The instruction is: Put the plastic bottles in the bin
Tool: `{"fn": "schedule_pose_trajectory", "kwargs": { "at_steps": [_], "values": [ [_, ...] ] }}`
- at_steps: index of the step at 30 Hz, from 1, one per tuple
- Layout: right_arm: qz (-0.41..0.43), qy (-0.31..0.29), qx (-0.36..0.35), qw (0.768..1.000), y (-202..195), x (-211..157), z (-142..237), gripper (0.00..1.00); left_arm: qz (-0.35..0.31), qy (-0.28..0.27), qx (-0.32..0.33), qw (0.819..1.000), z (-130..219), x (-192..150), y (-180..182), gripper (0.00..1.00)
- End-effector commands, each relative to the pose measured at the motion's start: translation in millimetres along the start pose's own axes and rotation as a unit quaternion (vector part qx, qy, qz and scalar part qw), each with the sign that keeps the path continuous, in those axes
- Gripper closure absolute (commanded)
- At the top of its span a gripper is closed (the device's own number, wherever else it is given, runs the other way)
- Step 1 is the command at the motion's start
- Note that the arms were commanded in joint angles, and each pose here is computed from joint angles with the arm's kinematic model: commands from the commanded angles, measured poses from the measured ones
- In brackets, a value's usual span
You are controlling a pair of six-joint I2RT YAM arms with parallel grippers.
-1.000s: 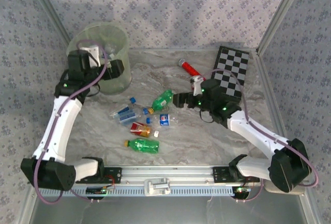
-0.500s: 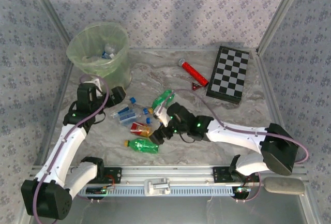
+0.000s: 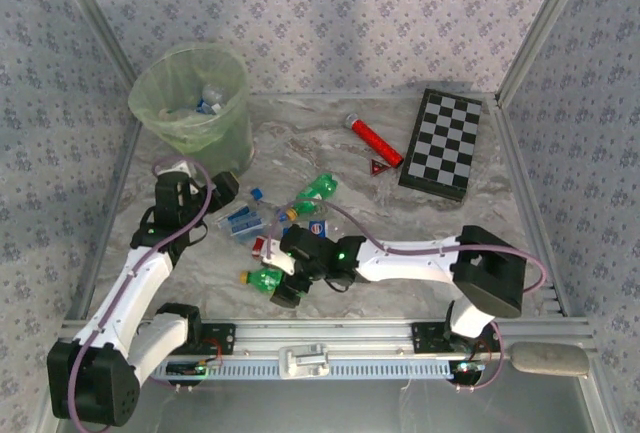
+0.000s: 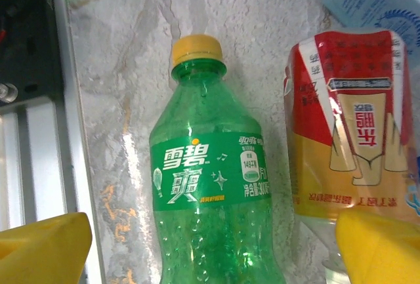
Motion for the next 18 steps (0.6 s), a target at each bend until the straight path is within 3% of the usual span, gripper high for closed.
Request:
{"fn": "schedule_pose_trajectory", "kwargs": {
  "at_steps": [1,15,18],
  "values": [
    [0.031,0.035,-0.017,0.999,-6,-6,-8,0.03,0.006,-0.016,-0.006,1.0,-1,6,0,0.0],
    [0.063,0.106,-0.047,0.991,-14,-35,-34,0.07,0.006,-0.016,-0.004,1.0,-2,5,5,0.0],
    [0.068,0.109,-0.045,0.991,-12,-37,-37,0.13,0.006,-0.017,-0.005,1.0,-1,7,4,0.0]
  ]
}}
Point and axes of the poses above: each hand's point on the last joint's axis, 136 mm out from that joint toward the fingers, its own z axis back along the fingers, its own y axis along the line the jaws close on, x = y × z, the point moved 2 cm from there along z, back along the fingers, and after that the axes turned 8 degrees about z, right-handed, at the moved point
